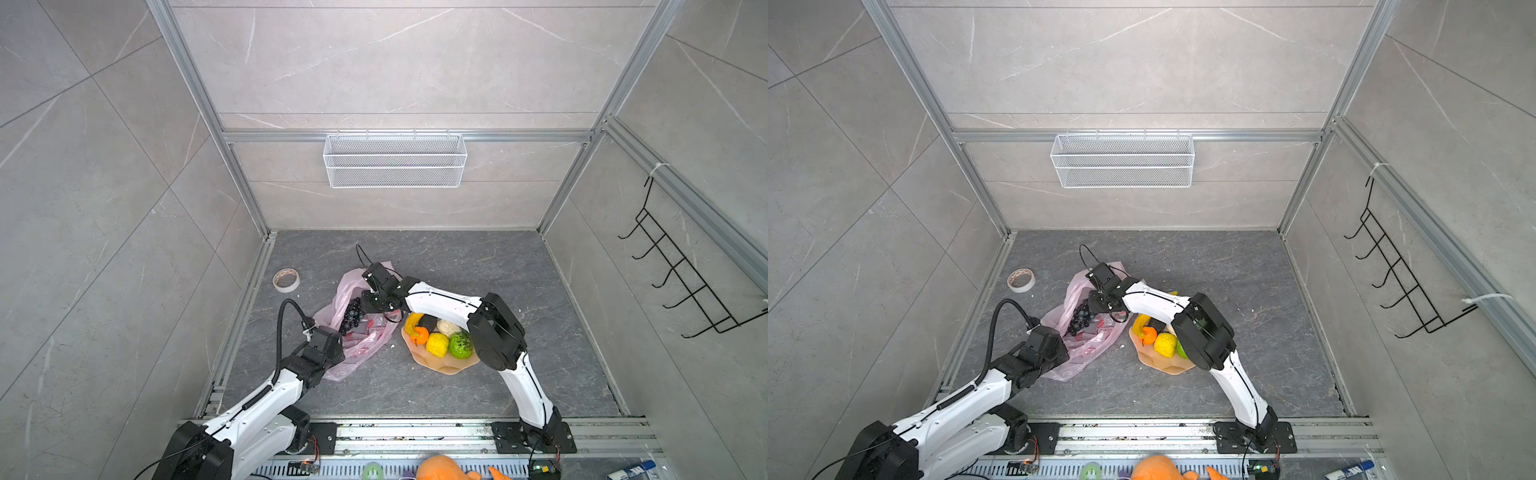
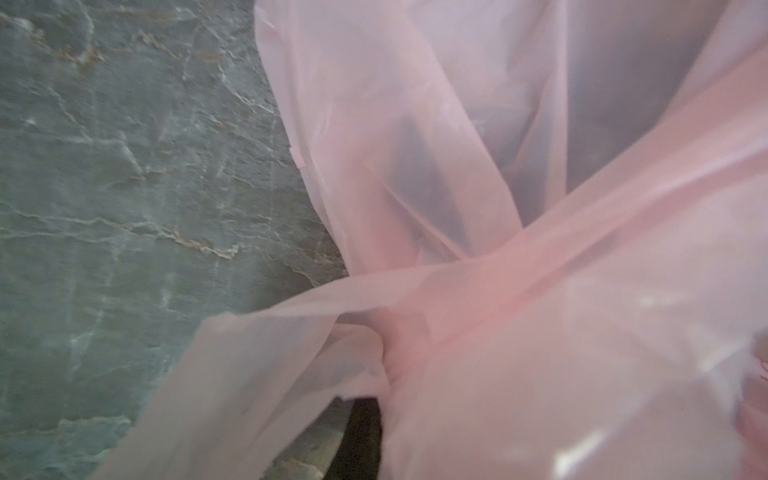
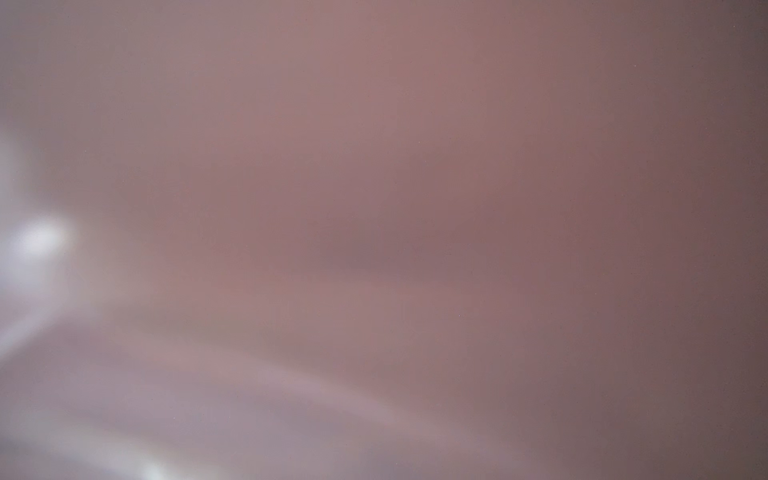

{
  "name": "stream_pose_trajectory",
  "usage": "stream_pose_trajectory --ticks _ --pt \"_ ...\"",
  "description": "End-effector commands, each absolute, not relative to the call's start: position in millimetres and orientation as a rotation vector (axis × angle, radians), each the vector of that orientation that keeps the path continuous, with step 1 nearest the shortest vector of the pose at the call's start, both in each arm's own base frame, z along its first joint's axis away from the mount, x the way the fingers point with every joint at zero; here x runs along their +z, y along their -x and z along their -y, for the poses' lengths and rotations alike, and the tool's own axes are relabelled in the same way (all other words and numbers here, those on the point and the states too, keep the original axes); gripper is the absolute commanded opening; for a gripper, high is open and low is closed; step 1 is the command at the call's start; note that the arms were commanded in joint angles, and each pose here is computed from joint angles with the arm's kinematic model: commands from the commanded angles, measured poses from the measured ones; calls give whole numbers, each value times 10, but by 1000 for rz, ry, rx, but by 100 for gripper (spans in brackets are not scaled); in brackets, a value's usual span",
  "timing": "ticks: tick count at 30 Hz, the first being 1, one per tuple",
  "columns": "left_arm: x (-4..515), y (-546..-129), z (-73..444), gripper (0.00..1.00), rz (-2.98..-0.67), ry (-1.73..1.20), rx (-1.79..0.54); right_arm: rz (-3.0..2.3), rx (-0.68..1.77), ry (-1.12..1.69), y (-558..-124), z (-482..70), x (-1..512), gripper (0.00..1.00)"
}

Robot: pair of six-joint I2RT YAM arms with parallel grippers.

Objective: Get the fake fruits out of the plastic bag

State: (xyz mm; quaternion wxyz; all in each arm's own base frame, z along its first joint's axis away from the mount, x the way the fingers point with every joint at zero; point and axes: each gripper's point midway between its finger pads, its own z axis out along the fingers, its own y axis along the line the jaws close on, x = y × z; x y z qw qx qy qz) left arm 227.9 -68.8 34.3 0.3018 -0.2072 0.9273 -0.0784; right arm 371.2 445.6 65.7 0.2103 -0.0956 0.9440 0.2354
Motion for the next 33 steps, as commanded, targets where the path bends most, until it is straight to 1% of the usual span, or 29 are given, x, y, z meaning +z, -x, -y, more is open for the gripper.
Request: stream_pose_trajectory --ticks 1,3,5,10,12,19,23,28,33 --pt "467 -2362 645 0 -2410 548 -173 -2605 603 284 -3734 -4412 755 7" --pt "465 -2356 642 0 -2411 551 -171 -2607 596 282 -3714 -4385 751 8" --pt "462 -2356 644 0 -2412 549 -170 -2606 601 276 -3702 -4361 765 11" --pt "458 -2363 642 0 -2415 551 -165 -2613 650 250 -3641 -4370 818 27" --pt "455 -2361 641 0 -2415 552 -163 -2615 660 243 -3635 -4378 815 32" --pt "463 -2361 636 0 -2412 553 -162 -2662 717 225 -3591 -4467 652 40" --pt "466 -2361 629 0 -2410 555 -159 -2688 720 215 -3571 -4476 578 41" --pt "471 -2364 625 0 -2406 557 -158 -2702 714 205 -3557 -4472 509 39" --pt "465 -2358 626 0 -2410 556 -157 -2698 747 193 -3586 -4535 479 30"
